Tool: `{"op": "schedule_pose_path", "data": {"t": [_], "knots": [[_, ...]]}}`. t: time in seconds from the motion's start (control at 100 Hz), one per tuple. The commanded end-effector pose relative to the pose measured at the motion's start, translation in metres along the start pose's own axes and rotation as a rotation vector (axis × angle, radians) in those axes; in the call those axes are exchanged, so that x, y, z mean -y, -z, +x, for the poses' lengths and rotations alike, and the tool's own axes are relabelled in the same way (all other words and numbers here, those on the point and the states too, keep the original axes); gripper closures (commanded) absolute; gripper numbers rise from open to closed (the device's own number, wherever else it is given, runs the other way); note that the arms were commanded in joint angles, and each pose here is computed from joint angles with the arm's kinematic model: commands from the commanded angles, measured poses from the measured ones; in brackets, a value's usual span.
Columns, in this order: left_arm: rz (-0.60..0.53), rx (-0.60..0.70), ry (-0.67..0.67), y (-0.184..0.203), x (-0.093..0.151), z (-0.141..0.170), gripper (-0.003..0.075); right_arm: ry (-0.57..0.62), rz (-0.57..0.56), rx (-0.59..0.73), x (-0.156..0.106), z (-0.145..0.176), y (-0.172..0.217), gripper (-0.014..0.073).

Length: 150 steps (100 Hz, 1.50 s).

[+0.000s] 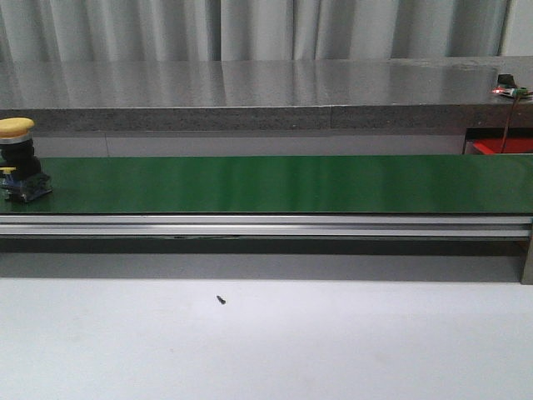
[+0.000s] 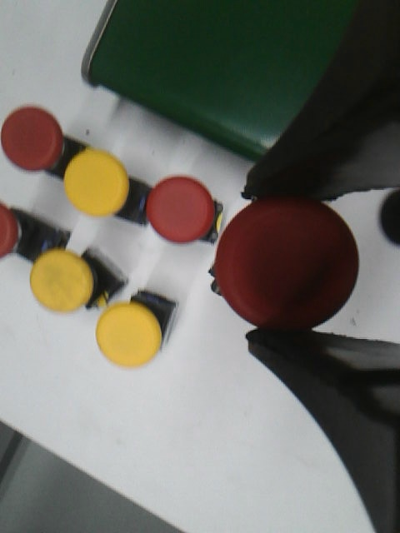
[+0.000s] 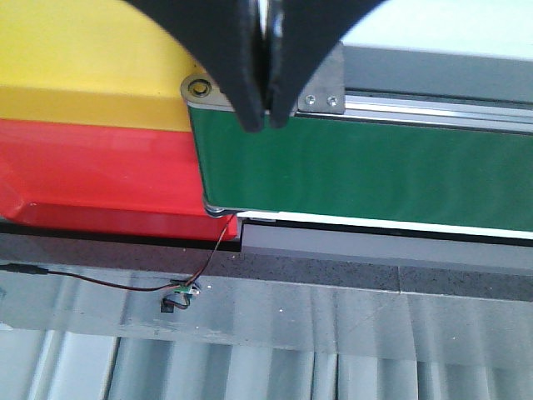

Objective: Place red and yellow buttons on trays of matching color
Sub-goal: 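Grasp a red button with the left gripper, then place the red button on the belt behind the yellow one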

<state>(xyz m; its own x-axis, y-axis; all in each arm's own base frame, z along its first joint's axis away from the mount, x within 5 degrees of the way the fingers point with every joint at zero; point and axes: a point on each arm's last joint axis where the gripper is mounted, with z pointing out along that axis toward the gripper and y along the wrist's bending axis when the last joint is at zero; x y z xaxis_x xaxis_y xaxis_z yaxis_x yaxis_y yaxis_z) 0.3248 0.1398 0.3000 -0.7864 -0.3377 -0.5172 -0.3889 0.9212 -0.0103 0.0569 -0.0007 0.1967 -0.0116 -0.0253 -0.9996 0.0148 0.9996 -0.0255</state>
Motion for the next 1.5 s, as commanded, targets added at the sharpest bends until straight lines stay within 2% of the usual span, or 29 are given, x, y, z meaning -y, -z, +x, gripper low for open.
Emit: {"op": "schedule_pose_path", "data": {"t": [0.0,0.14,0.25,0.86,0.93,1.1,1.15,1.33,1.49], "knots": [[0.032,0.119,-0.047,0.024,0.020,-0.012,0.0521,0.004,0.012,0.116,0.001,-0.014,0.003,0.0643],[0.072,0.099,-0.105,0.016,0.045,-0.010,0.0521,0.004,0.012,0.116,0.001,-0.014,0.003,0.0643],[0.083,0.085,-0.123,0.010,0.053,-0.009,0.0521,0.004,0.012,0.116,0.001,-0.014,0.003,0.0643],[0.107,0.023,-0.128,-0.004,0.059,-0.005,0.0517,0.004,0.012,0.116,0.001,-0.014,0.003,0.0643],[0.120,0.023,-0.135,-0.004,0.060,-0.005,0.0473,0.004,0.012,0.116,0.001,-0.014,0.003,0.0643],[0.140,0.023,-0.129,-0.004,0.062,-0.004,0.0211,0.004,0.012,0.116,0.001,-0.014,0.003,0.0643],[0.143,0.020,-0.126,-0.004,0.063,-0.004,0.0165,0.004,0.012,0.116,0.001,-0.014,0.003,0.0643],[0.144,0.026,-0.127,0.001,0.062,-0.004,0.0152,0.004,0.012,0.116,0.001,-0.014,0.003,0.0643],[0.153,0.076,-0.123,0.025,0.061,-0.004,0.0153,0.004,0.012,0.116,0.001,-0.014,0.003,0.0643]]}}
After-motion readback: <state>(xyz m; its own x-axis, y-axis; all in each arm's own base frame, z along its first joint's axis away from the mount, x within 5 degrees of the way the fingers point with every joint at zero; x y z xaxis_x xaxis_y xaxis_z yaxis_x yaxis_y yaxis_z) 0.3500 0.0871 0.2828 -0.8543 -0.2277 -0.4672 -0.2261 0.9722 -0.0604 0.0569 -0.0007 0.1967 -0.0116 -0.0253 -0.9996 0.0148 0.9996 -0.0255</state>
